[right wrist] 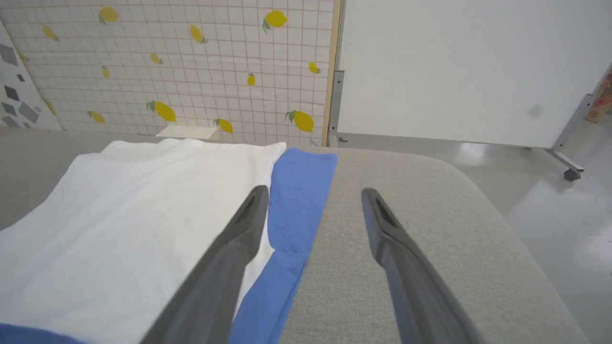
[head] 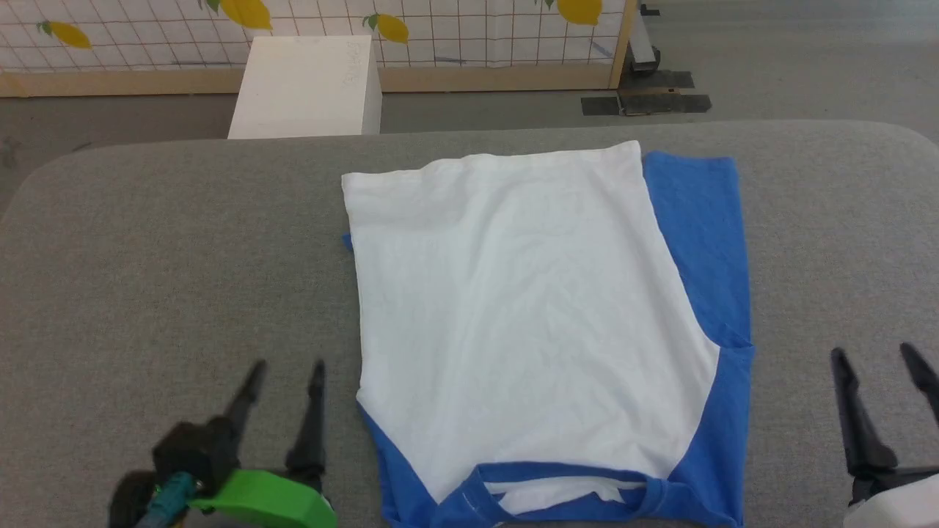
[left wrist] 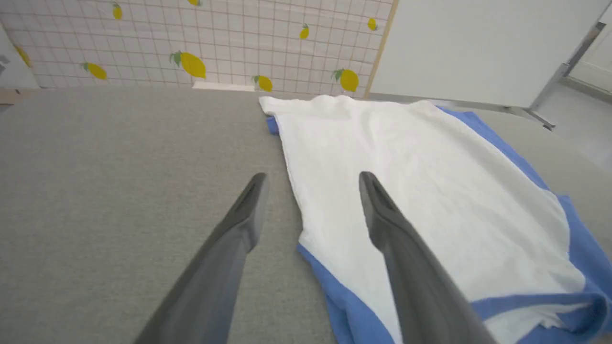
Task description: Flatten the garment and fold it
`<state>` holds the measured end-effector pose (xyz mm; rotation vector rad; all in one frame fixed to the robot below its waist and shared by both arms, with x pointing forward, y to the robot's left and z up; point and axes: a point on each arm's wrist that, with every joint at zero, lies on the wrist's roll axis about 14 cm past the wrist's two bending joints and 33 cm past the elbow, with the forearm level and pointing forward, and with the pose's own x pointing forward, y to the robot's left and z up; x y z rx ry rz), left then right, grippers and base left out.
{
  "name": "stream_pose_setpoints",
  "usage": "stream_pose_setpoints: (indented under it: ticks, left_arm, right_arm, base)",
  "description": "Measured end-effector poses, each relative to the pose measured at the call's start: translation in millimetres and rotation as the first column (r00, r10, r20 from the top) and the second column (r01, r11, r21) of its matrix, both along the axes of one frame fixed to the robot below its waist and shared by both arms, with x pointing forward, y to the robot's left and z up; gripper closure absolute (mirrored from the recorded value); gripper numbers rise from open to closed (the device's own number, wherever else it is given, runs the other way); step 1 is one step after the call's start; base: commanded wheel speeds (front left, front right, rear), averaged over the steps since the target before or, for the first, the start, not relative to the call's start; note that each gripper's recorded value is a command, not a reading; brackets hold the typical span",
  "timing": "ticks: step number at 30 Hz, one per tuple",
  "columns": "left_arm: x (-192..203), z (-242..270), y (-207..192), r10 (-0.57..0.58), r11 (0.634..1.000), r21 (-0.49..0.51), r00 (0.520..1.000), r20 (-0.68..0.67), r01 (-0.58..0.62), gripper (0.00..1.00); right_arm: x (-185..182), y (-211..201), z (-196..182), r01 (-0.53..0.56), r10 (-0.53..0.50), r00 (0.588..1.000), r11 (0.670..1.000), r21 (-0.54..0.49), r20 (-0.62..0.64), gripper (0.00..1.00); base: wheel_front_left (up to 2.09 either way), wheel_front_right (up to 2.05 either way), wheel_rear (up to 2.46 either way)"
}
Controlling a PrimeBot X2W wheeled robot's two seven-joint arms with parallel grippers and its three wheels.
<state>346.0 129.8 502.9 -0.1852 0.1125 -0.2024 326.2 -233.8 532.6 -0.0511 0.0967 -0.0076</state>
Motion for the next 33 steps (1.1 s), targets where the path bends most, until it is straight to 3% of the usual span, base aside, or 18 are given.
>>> stream_pose_setpoints:
  ticks: [4, 7, 9, 17, 22, 25, 31, 33]
  left_arm:
    - [21.5, 70.7, 23.1, 0.15, 0.983, 0.056, 0.943, 0.297, -0.174, 0.0]
    - [24.3, 92.2, 22.5, 0.199, 0.97, 0.048, 0.896, 0.397, -0.237, 0.0]
    - [25.8, 93.1, 22.8, 0.221, 0.963, 0.049, 0.883, 0.415, -0.264, 0.0]
    - [28.1, 54.9, 16.9, 0.248, 0.965, 0.005, 0.922, 0.298, -0.261, 0.0]
    - [36.2, 46.6, 19.9, 0.197, 0.976, 0.033, 0.936, 0.293, -0.216, 0.0]
    - [49.6, 37.5, 18.4, 0.097, 0.986, 0.105, 0.957, 0.274, -0.13, 0.0]
    - [114.9, 61.1, 15.9, -0.107, 0.96, 0.275, 0.971, 0.212, 0.045, 0.0]
    - [138.1, 66.4, 20.1, -0.128, 0.954, 0.29, 0.976, 0.175, 0.073, 0.0]
  right_arm:
    - [10.5, -1.0, 32.7, 0.051, -0.047, 0.984, 0.999, -0.019, 0.171, 0.0]
    - [15.8, 0.3, 36.7, 0.064, -0.056, 0.974, 0.998, -0.029, 0.221, 0.0]
    - [18.0, 1.4, 30.7, 0.066, -0.06, 0.974, 0.998, -0.018, 0.219, 0.0]
    - [17.9, -6.9, 1.9, 0.09, -0.102, 0.98, 0.993, 0.072, 0.174, 0.0]
    - [19.4, -12.8, 0.5, 0.108, -0.117, 0.978, 0.992, 0.063, 0.172, 0.0]
    - [25.3, -11.8, 2.1, 0.104, -0.113, 0.978, 0.993, 0.06, 0.173, 0.0]
    - [47.3, -3.5, 5.9, 0.076, -0.084, 0.979, 0.996, 0.054, 0.183, 0.0]
    - [55.0, -1.2, 4.9, 0.069, -0.077, 0.98, 0.996, 0.051, 0.181, 0.0]
  base:
    - [0.0, 0.0, 0.0]
    - [0.0, 0.0, 0.0]
    - [0.0, 0.0, 0.0]
    - [0.0, 0.0, 0.0]
    - [0.0, 0.0, 0.0]
    - [0.0, 0.0, 0.0]
    - [0.0, 0.0, 0.0]
    - [0.0, 0.0, 0.0]
